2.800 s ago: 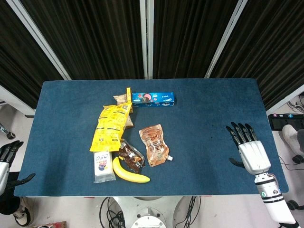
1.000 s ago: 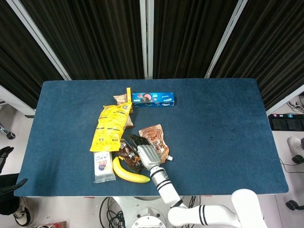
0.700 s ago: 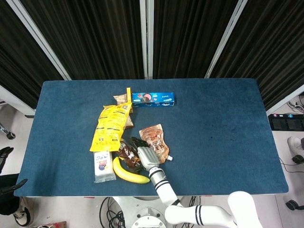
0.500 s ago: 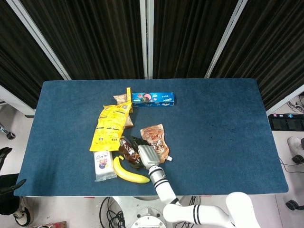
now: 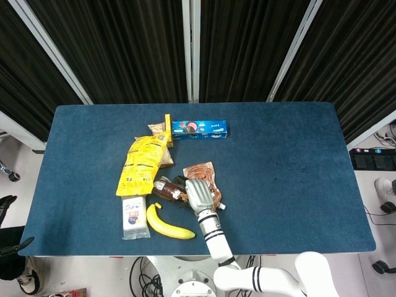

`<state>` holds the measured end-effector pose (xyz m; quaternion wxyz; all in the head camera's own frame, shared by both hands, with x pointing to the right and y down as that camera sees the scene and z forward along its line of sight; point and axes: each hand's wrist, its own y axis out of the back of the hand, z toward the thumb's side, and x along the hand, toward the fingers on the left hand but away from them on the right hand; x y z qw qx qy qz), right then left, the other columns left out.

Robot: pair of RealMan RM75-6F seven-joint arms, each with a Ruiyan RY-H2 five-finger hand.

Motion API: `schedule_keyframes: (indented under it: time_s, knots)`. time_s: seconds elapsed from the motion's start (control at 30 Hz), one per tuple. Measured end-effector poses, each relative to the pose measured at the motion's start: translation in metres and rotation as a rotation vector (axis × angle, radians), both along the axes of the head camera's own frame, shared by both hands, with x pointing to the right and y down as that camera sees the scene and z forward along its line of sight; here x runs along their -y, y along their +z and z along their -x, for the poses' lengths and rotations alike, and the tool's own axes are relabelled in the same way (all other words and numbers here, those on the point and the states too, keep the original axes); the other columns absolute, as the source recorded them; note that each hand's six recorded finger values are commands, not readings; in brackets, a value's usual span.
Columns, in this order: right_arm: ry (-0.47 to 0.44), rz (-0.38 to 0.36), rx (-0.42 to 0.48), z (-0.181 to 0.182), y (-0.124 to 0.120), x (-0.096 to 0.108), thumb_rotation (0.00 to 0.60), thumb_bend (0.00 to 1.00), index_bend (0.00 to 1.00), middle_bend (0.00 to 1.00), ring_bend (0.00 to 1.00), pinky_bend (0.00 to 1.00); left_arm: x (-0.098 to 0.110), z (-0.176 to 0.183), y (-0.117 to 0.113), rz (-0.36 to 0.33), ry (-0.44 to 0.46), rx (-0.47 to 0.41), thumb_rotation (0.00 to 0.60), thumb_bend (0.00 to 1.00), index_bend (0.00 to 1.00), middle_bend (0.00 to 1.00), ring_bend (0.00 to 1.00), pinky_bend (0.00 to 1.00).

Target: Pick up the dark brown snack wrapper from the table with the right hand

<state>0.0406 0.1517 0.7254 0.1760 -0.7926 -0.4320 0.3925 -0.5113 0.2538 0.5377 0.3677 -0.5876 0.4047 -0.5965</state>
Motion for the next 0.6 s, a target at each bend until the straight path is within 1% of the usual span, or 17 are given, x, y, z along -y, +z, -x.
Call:
schedule_keyframes:
  time_s: [0.23, 0.33, 0.47, 0.6]
  knots:
    - [0.042, -0.126, 0.065, -0.029, -0.044, 0.031, 0.600, 0.50, 0.83, 0.64, 0.61, 0.75, 0.005, -0.003, -0.001, -0.037, 0.013, -0.001, 0.457, 0.00, 0.12, 0.11, 0.12, 0.24]
    - [0.038, -0.205, 0.096, -0.043, -0.073, 0.043, 0.600, 0.50, 0.83, 0.64, 0.61, 0.75, 0.007, -0.005, -0.001, -0.045, 0.019, 0.000, 0.455, 0.00, 0.12, 0.11, 0.12, 0.24]
    - [0.008, -0.342, 0.123, -0.063, -0.115, 0.053, 0.600, 0.50, 0.83, 0.65, 0.62, 0.75, 0.009, -0.009, -0.002, -0.047, 0.030, 0.002, 0.456, 0.00, 0.12, 0.11, 0.12, 0.24]
    - [-0.025, -0.481, 0.127, -0.083, -0.154, 0.058, 0.600, 0.50, 0.84, 0.65, 0.62, 0.76, 0.011, -0.012, -0.002, -0.047, 0.039, 0.005, 0.457, 0.00, 0.12, 0.11, 0.12, 0.24]
